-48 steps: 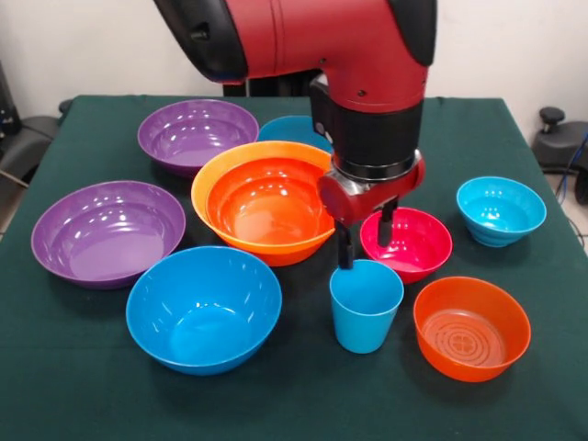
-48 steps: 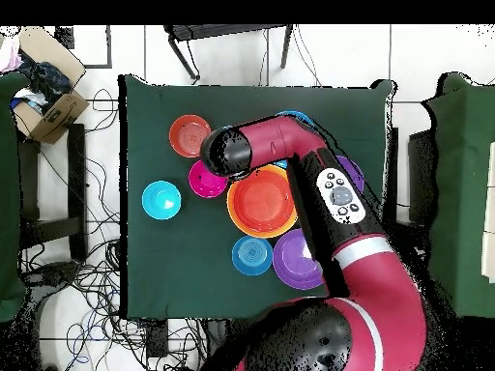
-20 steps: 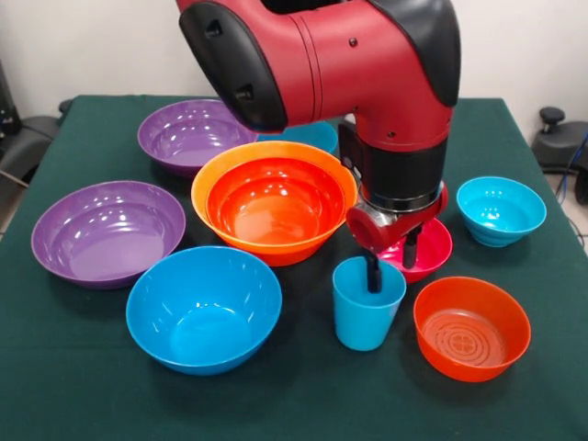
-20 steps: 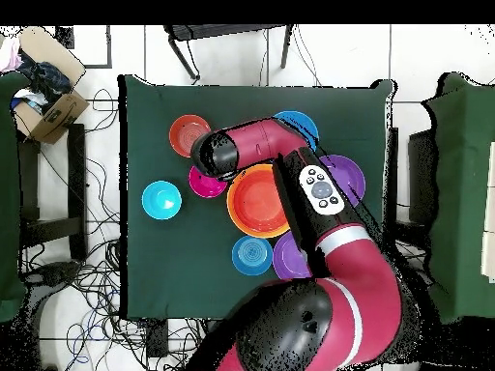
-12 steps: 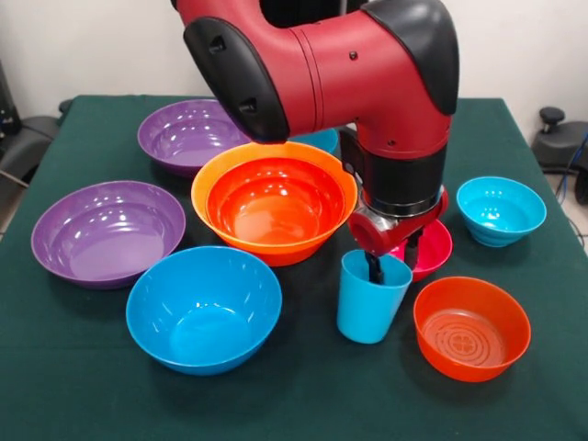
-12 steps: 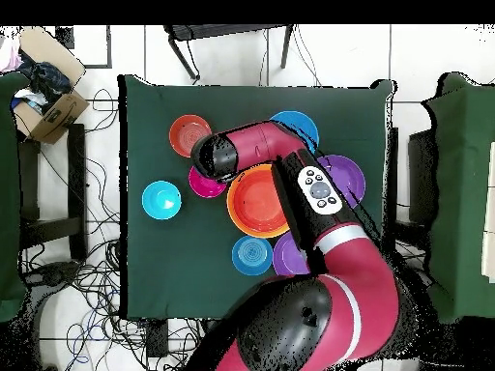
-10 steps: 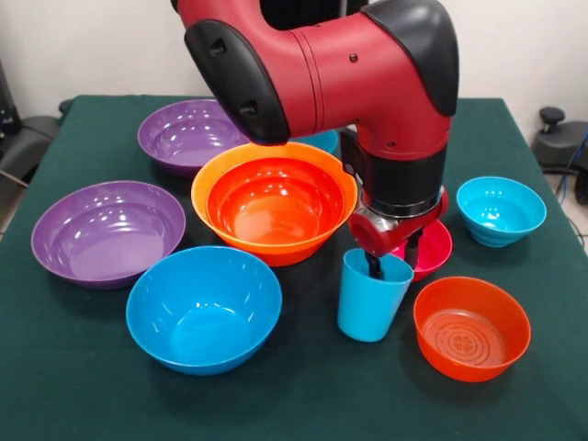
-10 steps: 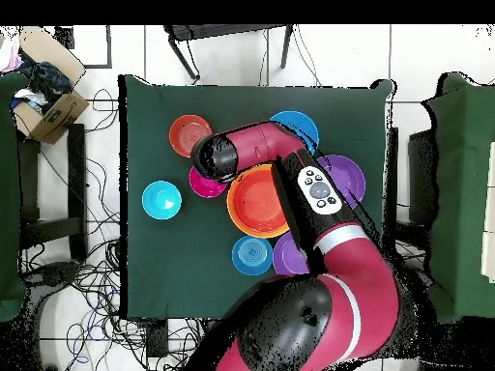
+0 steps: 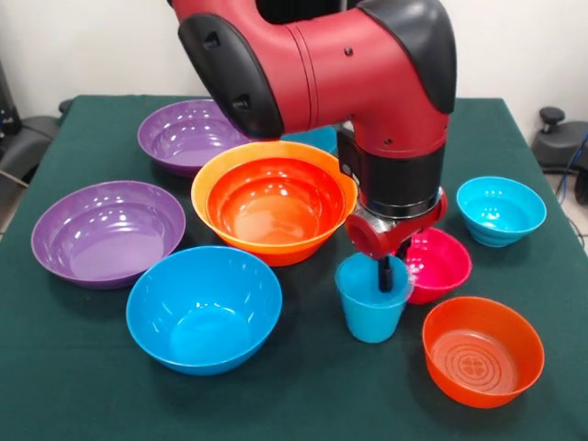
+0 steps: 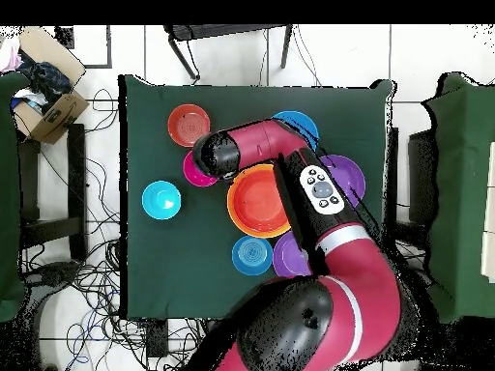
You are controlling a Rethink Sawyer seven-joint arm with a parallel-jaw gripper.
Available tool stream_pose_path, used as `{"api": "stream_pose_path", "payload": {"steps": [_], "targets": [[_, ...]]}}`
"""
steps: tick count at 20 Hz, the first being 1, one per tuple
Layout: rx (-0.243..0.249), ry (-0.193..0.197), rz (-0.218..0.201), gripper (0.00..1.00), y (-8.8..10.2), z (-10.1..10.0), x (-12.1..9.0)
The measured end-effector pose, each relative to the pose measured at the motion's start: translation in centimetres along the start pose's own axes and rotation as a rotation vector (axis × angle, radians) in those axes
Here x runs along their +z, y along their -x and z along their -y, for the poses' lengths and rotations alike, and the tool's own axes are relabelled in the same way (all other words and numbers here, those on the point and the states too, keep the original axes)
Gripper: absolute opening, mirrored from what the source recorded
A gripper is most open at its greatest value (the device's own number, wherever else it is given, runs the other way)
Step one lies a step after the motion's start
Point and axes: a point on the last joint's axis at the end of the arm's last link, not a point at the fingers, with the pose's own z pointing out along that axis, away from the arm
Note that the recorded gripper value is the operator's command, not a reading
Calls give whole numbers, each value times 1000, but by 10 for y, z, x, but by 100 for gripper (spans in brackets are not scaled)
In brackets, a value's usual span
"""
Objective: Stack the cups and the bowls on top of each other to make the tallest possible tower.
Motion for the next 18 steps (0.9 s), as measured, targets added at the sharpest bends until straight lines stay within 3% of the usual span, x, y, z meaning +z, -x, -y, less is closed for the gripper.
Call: {"api": "stream_pose_path", "payload": {"steps": [3,18], "targets": [[-2,-25,27,0,7,7,-10],[-9,-77,42,0,13,22,-37]]}}
